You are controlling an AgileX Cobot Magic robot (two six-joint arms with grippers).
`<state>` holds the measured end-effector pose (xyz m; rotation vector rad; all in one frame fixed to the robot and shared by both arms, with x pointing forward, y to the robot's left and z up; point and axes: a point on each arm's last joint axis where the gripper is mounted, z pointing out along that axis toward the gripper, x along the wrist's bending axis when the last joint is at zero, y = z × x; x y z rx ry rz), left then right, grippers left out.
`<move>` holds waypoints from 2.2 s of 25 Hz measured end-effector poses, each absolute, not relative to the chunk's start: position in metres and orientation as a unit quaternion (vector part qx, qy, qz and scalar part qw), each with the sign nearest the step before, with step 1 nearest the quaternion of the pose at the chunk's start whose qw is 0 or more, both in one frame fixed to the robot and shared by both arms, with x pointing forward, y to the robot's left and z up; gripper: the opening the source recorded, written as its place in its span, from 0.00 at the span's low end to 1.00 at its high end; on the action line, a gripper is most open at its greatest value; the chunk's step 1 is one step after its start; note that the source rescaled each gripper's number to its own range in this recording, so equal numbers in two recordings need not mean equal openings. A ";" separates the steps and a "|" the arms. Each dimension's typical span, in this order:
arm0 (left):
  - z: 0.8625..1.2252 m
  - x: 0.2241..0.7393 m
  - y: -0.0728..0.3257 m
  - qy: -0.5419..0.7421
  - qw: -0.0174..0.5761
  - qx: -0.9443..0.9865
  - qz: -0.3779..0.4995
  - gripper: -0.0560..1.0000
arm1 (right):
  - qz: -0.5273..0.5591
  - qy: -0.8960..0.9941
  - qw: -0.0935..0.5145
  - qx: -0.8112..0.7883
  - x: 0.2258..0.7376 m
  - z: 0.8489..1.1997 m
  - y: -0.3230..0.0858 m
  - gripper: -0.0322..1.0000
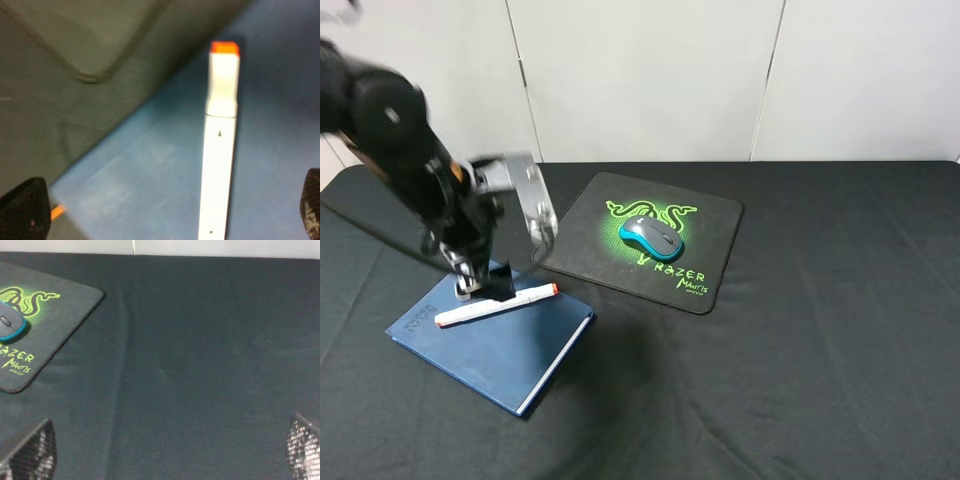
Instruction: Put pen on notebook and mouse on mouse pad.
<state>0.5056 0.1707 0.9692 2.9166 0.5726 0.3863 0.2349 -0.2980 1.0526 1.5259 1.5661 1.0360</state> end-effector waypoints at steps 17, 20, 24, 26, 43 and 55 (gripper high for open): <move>1.090 0.421 0.215 0.366 0.152 0.902 0.172 1.00 | 0.401 0.606 0.353 0.590 0.235 1.053 -0.298 1.00; 1.101 0.403 0.224 0.396 0.162 0.887 0.172 1.00 | 0.401 0.606 0.353 0.590 0.235 1.053 -0.298 1.00; 1.113 0.379 0.237 0.436 0.171 0.868 0.166 1.00 | 0.401 0.606 0.353 0.590 0.235 1.053 -0.298 1.00; 1.118 0.368 0.242 0.455 0.178 0.857 0.164 1.00 | 0.401 0.606 0.353 0.590 0.235 1.053 -0.298 1.00; 1.147 0.291 0.281 0.523 0.298 0.773 0.200 1.00 | 0.401 0.606 0.353 0.590 0.235 1.053 -0.298 1.00; 1.100 0.265 0.303 0.553 0.279 0.744 0.250 1.00 | 0.401 0.606 0.353 0.590 0.235 1.053 -0.298 1.00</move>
